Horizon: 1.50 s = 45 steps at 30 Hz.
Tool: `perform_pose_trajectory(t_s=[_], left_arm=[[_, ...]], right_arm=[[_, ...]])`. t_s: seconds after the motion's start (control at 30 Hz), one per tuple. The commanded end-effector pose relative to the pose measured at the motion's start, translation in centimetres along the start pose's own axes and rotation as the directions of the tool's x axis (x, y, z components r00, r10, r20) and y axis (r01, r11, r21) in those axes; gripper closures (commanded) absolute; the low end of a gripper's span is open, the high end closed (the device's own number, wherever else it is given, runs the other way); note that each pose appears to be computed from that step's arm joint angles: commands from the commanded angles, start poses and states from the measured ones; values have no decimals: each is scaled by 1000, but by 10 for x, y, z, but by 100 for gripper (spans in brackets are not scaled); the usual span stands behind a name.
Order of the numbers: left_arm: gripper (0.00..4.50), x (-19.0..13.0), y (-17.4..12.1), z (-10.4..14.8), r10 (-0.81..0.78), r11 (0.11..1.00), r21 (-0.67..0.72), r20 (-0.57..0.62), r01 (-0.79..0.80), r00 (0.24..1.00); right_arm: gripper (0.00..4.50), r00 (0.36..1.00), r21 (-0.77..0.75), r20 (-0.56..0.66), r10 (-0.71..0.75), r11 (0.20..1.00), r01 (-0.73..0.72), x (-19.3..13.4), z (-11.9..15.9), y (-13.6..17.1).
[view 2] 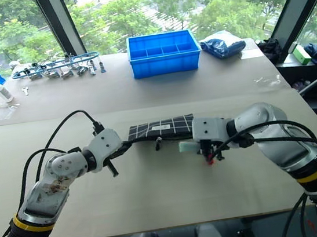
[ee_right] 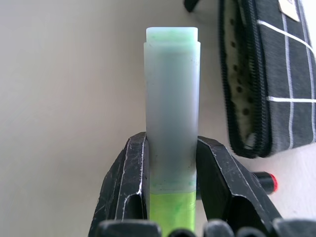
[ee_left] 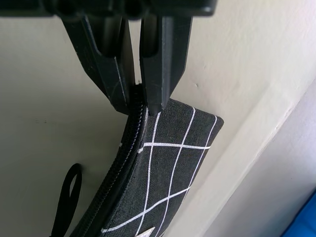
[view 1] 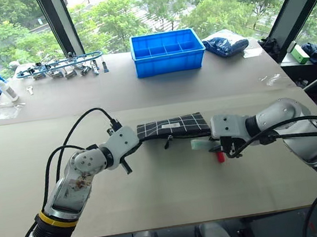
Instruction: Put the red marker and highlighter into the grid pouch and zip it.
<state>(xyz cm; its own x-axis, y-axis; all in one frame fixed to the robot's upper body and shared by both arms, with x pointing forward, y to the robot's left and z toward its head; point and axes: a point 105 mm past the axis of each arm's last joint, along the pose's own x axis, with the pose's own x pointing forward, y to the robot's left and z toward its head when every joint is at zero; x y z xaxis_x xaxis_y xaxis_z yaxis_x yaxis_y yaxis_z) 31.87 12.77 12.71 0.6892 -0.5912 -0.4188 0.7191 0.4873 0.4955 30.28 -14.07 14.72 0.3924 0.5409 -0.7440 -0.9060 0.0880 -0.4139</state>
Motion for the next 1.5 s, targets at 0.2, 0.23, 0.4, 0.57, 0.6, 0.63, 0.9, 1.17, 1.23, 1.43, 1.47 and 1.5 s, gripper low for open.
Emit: perform_pose_trajectory(t_s=[0.2, 0.23, 0.4, 0.57, 0.6, 0.63, 0.9, 1.17, 1.23, 1.43, 1.47, 1.5], left_arm=[[450, -3, 1, 9, 9, 999, 41, 28, -10, 1000], [450, -3, 1, 8, 9, 999, 44, 27, -10, 1000], [450, -2, 1, 8, 8, 998, 56, 25, -10, 1000], [450, 0, -2, 6, 3, 998, 67, 22, -4, 1000], [450, 0, -2, 6, 2, 998, 66, 21, -4, 1000], [450, 0, -3, 6, 2, 998, 64, 22, -3, 1000], [450, 4, -6, 8, -7, 999, 51, 34, 5, 999], [450, 6, -7, 9, -6, 999, 36, 46, 4, 999], [450, 7, -7, 9, -7, 999, 33, 47, 5, 999], [450, 11, -8, 13, -22, 999, 31, 63, 20, 998], [450, 12, -8, 14, -23, 999, 29, 66, 21, 998], [450, 12, -8, 14, -23, 999, 25, 68, 21, 997]], right_arm=[[351, 997, -5, -15, -74, 997, 74, -8, -1, -16], [351, 996, 8, -12, -84, 996, 84, -8, -1, -18], [351, 992, 109, 56, -115, 988, 108, -9, 9, -28], [351, 993, 123, 34, -113, 986, 109, -2, 5, -28], [351, 993, 116, 22, -120, 986, 117, -1, 5, -30], [351, 992, 103, 9, -128, 987, 127, 0, 4, -32], [351, 964, -32, -118, -237, 971, 235, 6, -1, -60], [351, 947, -100, -131, -294, 954, 283, 14, 16, -73], [351, 943, -120, -124, -307, 948, 293, 19, 27, -77], [351, 885, -338, -209, -416, 880, 333, 38, 44, -91], [351, 874, -355, -216, -435, 869, 345, 40, 45, -94], [351, 863, -375, -221, -454, 857, 355, 41, 45, -97]])
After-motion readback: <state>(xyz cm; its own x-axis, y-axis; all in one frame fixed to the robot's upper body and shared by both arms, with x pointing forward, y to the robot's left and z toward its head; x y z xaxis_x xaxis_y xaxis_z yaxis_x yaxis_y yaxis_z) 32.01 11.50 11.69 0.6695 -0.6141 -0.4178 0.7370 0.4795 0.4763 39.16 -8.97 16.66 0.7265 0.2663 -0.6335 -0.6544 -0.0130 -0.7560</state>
